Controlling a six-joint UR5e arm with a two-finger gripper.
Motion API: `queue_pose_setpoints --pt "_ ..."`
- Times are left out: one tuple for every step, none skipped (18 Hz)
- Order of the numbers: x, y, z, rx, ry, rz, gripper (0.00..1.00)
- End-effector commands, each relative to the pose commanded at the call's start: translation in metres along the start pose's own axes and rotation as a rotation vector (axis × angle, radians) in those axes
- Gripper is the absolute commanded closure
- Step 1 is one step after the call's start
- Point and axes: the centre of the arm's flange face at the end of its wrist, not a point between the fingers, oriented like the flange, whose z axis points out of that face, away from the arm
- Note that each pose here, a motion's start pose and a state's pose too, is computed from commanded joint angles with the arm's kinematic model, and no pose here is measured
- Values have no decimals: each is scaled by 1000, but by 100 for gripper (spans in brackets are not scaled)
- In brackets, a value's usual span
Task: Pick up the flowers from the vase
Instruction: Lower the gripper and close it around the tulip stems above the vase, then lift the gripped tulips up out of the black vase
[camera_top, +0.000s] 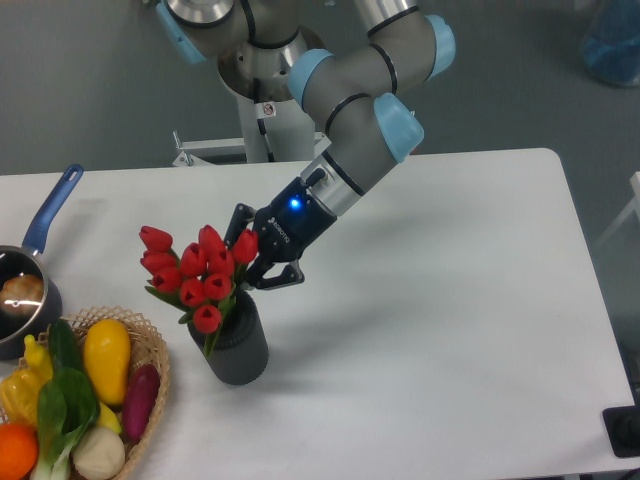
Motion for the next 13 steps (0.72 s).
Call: queue_pose_setpoints --pt "-1 -4 -2 22 -1 2 100" --pt "-1 -9 -3 37 -1 6 100" --pt "-2 -12 -4 47 -2 7 100" --pt "-4 -16 -5 55 -4 14 100" --pt "-4 -20 -7 67 -5 18 100" --pt "-3 -24 -8 81 -5 23 100" --pt "-2 -28 -11 91 -9 29 100" --pt "-1 -32 -13 93 -13 32 100" --pt "0 -36 -19 94 -23 29 100" --pt "2 -41 -25 96 -32 12 100" --pt "6 -50 -29 98 -38 -11 100" --pt "7 -56 -34 98 -44 -35 100" --pt "8 -64 -37 100 -49 -44 100"
